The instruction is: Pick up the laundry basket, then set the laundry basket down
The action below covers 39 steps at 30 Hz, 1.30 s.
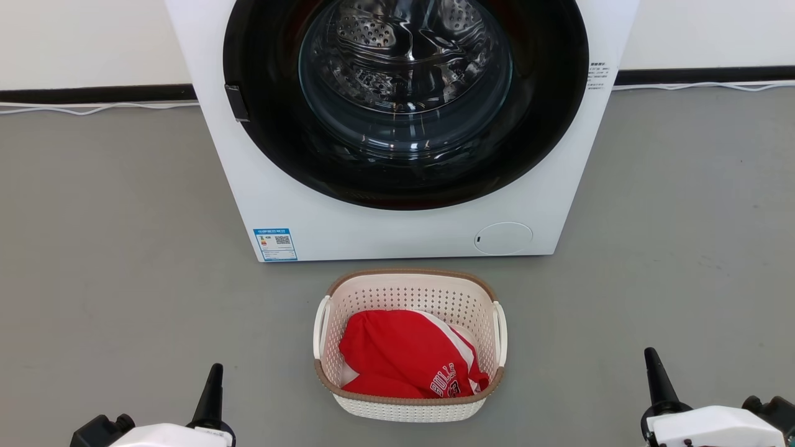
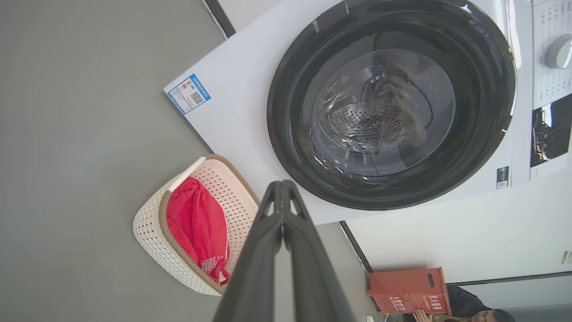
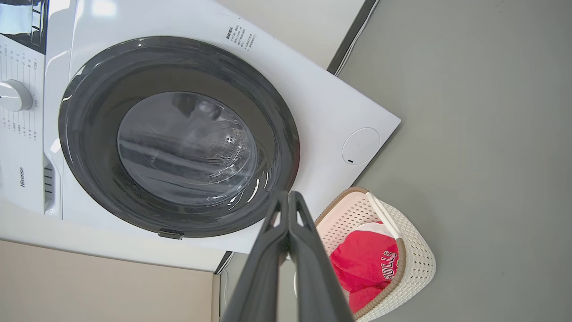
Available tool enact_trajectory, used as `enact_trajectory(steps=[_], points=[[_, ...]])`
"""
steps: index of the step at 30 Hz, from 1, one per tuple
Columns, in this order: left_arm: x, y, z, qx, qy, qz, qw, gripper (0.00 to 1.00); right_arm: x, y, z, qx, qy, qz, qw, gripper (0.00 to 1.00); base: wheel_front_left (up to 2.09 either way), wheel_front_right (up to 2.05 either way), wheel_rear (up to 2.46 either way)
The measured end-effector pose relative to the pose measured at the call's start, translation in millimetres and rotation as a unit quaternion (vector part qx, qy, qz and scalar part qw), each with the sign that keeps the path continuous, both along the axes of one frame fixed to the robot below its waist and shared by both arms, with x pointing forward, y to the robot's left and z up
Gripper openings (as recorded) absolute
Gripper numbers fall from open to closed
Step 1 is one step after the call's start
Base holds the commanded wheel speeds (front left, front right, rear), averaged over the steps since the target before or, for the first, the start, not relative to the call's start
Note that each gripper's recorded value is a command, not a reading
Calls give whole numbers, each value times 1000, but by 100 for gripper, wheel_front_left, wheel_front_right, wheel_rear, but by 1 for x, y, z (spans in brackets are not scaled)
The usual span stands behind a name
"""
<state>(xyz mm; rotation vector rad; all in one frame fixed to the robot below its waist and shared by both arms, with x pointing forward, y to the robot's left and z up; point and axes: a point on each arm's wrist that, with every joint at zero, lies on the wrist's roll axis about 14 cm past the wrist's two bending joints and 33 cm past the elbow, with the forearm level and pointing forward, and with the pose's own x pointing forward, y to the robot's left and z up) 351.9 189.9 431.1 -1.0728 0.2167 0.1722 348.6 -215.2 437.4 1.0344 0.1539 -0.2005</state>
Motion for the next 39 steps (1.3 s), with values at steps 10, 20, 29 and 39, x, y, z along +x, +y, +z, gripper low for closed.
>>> enact_trajectory(steps=[10, 20, 29, 39], points=[[1, 0, 4, -54, -7, 7, 998, 0, 8, 2, 10, 59, -19, -7, 998, 0, 0, 0, 0], [9, -2, 15, -109, -28, 11, 994, 0, 10, 3, 14, 117, -30, -14, 993, 0, 0, 0, 0], [13, -1, 24, -158, -42, 16, 986, 0, 14, 5, 21, 169, -44, -15, 984, 0, 0, 0, 0], [17, -1, 34, -210, -62, 17, 976, 0, 21, 8, 31, 226, -63, -13, 972, 0, 0, 0, 0]])
